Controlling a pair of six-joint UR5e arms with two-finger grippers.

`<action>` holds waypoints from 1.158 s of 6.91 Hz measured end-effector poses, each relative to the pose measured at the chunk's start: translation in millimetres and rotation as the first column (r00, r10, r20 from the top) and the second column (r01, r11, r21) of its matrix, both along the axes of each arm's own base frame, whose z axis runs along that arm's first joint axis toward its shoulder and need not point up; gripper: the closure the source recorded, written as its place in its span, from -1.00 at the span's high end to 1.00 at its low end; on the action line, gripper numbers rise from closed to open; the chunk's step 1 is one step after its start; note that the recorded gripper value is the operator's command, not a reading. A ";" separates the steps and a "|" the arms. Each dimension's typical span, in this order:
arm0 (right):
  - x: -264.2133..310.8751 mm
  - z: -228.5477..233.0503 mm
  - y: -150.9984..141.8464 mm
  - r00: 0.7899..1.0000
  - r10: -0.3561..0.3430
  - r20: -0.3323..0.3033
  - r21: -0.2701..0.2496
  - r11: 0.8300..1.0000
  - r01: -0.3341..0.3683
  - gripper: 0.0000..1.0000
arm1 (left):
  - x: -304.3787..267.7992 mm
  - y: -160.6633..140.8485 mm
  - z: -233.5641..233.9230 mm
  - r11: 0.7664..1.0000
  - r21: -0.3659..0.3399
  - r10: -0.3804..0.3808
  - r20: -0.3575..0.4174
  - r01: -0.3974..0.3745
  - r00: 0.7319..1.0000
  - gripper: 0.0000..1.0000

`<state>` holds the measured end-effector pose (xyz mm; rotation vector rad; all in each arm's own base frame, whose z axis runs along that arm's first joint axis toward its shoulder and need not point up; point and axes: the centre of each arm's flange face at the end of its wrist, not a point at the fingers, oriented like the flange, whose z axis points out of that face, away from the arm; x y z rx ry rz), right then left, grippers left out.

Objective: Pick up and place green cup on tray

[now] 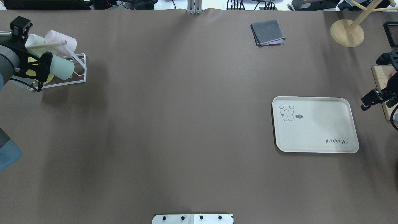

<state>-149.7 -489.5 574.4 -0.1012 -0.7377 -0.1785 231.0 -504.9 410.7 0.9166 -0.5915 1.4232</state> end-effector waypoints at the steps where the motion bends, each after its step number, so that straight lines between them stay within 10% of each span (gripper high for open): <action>1: -8.6 21.7 -6.9 1.000 0.023 0.013 0.005 1.000 -0.023 0.98 | 13.8 5.4 2.8 1.000 0.018 0.020 0.062 -0.021 0.998 0.99; 8: -44.3 59.6 -26.1 0.995 0.098 0.032 -0.105 0.990 -0.095 0.56 | 121.6 63.2 49.0 0.990 0.109 0.040 0.379 -0.087 0.925 0.99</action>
